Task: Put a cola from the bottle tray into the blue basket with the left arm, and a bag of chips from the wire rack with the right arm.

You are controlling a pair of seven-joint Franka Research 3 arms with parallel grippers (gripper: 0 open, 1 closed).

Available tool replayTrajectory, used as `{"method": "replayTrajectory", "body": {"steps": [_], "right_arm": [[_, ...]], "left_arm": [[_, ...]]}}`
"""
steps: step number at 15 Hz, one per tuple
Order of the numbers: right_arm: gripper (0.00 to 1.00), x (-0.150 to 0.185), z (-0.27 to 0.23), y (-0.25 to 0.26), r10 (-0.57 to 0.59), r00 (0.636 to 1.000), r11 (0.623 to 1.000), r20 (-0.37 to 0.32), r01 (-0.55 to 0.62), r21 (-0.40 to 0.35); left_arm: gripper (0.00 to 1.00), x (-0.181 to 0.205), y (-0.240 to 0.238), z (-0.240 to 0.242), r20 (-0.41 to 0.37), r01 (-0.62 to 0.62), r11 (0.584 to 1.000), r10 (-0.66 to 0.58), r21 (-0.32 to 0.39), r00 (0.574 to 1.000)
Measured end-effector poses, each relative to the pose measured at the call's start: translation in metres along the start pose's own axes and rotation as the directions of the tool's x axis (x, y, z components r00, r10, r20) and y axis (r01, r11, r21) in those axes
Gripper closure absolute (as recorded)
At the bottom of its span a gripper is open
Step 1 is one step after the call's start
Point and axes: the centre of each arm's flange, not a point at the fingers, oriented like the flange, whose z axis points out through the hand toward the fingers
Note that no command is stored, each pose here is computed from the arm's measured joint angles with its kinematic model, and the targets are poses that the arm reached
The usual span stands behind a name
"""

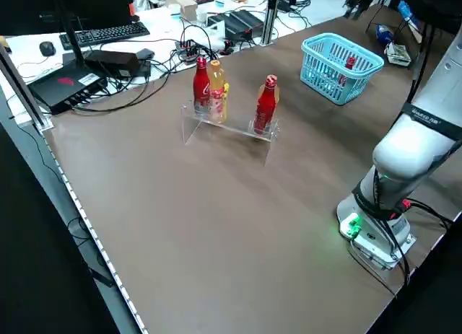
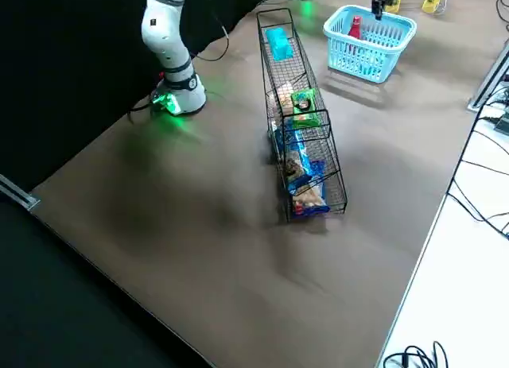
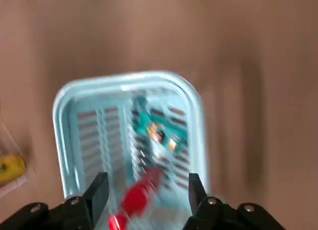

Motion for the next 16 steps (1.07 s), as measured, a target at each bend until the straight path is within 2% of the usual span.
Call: {"method": "replayTrajectory", "body": {"steps": [2,4,9,11,12,13,14,16], "right_arm": [[0.26,-0.008,-0.055,0.027,-0.056,0.996,0.998,0.075,0.058,-0.028],[0.26,-0.007,-0.107,0.065,-0.081,0.991,0.996,0.106,0.085,-0.031],[0.23,0.004,-0.194,0.159,-0.171,0.98,0.985,0.106,0.173,-0.008],[0.09,0.009,-0.215,0.197,-0.195,0.975,0.981,0.107,0.196,-0.006],[0.01,0.011,-0.223,0.214,-0.196,0.975,0.98,0.101,0.199,-0.018],[0.0,0.012,-0.232,0.23,-0.192,0.977,0.979,0.091,0.197,-0.047],[0.0,0.01,-0.244,0.25,-0.173,0.981,0.977,0.082,0.182,-0.111],[0.0,0.006,-0.247,0.263,-0.154,0.983,0.977,0.095,0.166,-0.132]], "left_arm": [[0.0,0.0,0.0,0.0,0.0,-0.028,1.0,0.028,0.0,1.0],[0.0,0.0,0.0,0.0,0.0,-0.031,1.0,0.031,0.0,1.0],[0.0,-0.001,0.0,-0.001,-0.002,-0.049,0.999,0.049,0.0,0.999],[0.0,-0.001,0.0,-0.003,-0.005,-0.049,0.999,0.049,0.0,0.999],[0.0,-0.002,0.0,-0.003,-0.006,-0.049,0.999,0.049,0.0,0.999],[0.0,-0.002,0.0,-0.003,-0.006,-0.049,0.999,0.049,0.0,0.999],[0.0,-0.002,-0.001,-0.003,-0.008,-0.049,0.999,0.049,0.002,0.999],[0.0,-0.001,-0.003,-0.004,-0.009,-0.046,0.999,0.046,0.007,0.999]]}}
